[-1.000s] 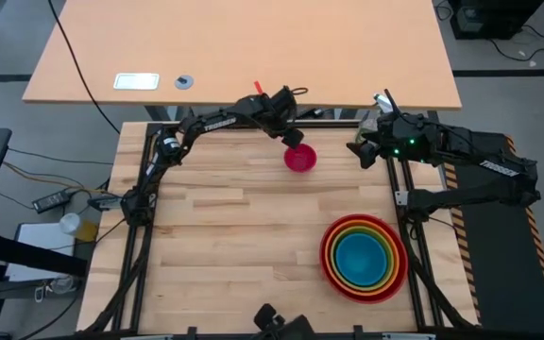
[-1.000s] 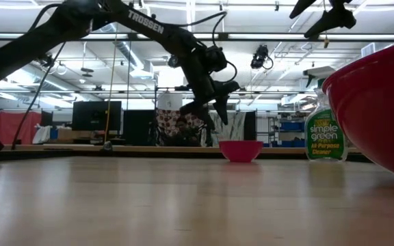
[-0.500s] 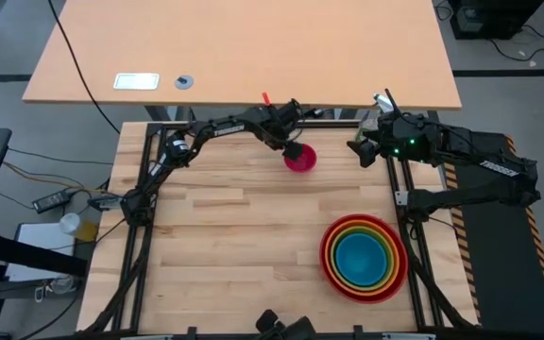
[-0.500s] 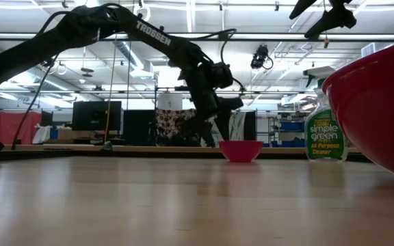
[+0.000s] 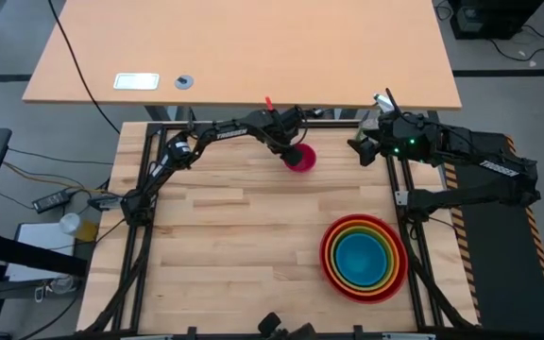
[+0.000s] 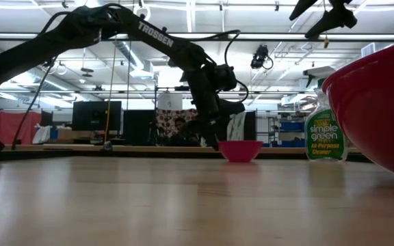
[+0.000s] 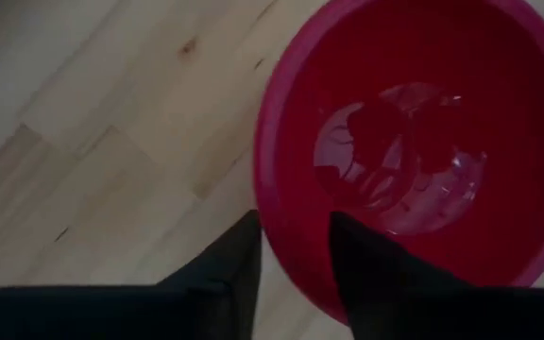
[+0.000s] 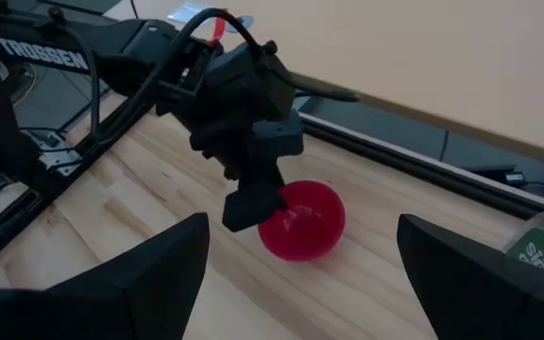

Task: Nest bowls inside each other
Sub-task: Stack the pink bowl on top of the blue bowl

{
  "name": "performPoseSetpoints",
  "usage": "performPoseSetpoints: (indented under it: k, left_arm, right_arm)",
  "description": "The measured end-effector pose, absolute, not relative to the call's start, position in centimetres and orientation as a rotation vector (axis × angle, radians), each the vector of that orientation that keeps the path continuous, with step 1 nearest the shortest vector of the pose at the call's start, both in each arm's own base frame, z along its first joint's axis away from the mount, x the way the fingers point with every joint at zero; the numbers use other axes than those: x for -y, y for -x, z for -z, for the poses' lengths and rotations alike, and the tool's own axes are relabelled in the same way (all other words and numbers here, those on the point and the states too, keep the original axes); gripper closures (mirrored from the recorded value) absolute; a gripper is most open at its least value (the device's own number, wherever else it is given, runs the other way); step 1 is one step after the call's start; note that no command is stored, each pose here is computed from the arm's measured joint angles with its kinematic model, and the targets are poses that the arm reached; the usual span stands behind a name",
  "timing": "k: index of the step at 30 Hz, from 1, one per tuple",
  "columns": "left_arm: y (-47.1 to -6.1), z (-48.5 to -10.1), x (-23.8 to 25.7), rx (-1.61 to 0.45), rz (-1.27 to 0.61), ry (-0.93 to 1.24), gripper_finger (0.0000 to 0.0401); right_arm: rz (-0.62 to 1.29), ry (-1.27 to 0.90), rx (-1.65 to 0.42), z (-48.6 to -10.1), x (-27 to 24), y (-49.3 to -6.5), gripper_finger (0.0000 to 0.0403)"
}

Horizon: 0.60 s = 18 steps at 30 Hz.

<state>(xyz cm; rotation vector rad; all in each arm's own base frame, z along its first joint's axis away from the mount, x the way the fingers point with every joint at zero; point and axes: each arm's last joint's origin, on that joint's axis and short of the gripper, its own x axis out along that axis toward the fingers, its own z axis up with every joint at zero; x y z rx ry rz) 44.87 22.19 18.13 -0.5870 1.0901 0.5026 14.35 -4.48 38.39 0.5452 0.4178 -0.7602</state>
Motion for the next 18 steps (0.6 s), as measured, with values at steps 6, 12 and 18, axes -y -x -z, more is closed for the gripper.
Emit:
performPoseSetpoints:
  k: [6,12,18]
  left_arm:
    - [-44.97,-18.16,-22.16,-1.085,-0.536,0.559,0.0368]
    - [-45.02,-18.24,-22.16,-1.078,-0.53,0.562,0.0382]
    - [-44.76,-18.86,-22.01,-1.082,-0.477,0.585,0.0386]
  right_arm:
    - [0.761,-0.567,-0.411,-38.39,4.46,-14.36,0.0056]
    - [0.739,-0.559,-0.424,-38.37,4.49,-14.37,0.0056]
    - [0.71,-0.573,-0.435,-38.35,4.51,-14.38,0.0056]
